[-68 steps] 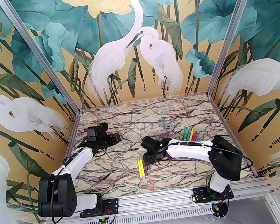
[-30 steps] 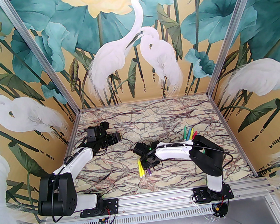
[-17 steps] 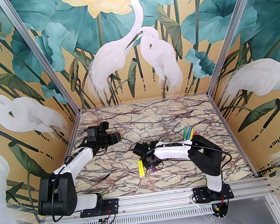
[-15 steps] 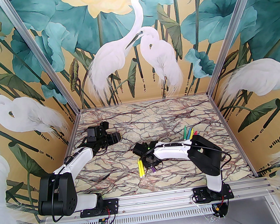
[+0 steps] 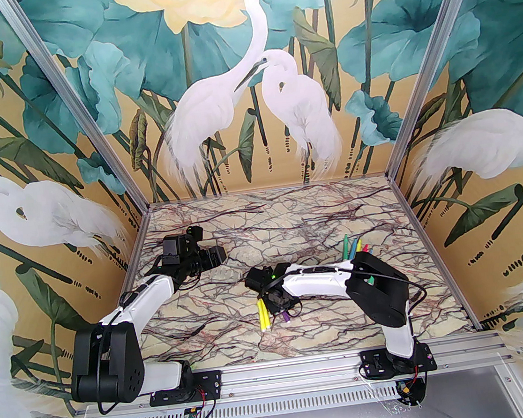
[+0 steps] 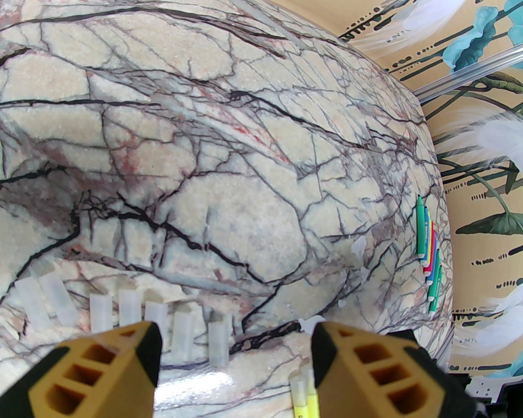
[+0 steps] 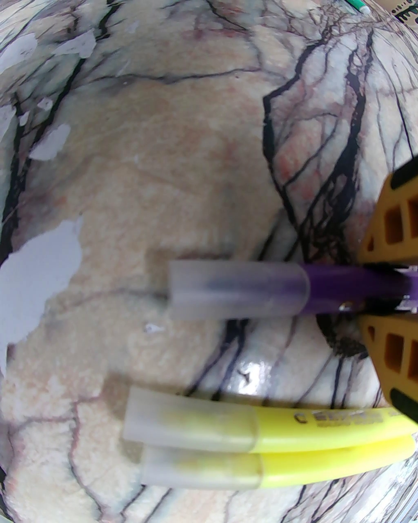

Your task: Open the pen caps

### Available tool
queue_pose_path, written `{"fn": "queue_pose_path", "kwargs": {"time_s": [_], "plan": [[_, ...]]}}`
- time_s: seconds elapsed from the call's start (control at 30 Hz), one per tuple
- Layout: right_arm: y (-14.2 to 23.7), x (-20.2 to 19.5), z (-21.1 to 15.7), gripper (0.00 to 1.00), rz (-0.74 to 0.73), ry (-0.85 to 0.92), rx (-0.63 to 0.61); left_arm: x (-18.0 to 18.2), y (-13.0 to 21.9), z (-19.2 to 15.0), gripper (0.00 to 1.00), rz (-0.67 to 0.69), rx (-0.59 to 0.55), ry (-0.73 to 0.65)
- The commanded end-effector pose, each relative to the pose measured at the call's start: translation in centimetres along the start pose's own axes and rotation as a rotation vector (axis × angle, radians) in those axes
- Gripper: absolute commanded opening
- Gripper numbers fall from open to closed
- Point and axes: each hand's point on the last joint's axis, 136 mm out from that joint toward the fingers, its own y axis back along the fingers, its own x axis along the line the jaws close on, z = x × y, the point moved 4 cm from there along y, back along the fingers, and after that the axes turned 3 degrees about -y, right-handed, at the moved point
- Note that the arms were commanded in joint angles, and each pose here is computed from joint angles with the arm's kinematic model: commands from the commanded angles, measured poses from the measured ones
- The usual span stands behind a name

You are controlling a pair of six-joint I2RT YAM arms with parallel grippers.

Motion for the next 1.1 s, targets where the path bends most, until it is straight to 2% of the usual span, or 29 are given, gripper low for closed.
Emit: {"fn": "queue_pose_path", "kwargs": {"time_s": [0.0, 0.47, 1.07], "plan": [[-1.3, -0.2, 0.0, 0.18, -0.03, 0.021, -0.009, -0.4, -0.5, -0.3, 0.65, -0.041, 0.014, 0.015], [4.2, -0.6, 1.6, 0.14, 0.22, 0.038, -0.246, -3.9, -1.3, -0.2, 0.65, -0.185, 0.045, 0.011], [10.5, -0.9, 3.5, 0.13, 0.397, 0.094, -0.528, -13.1, -2.2, -0.7, 0.63, -0.503, 0.099, -0.043]]}}
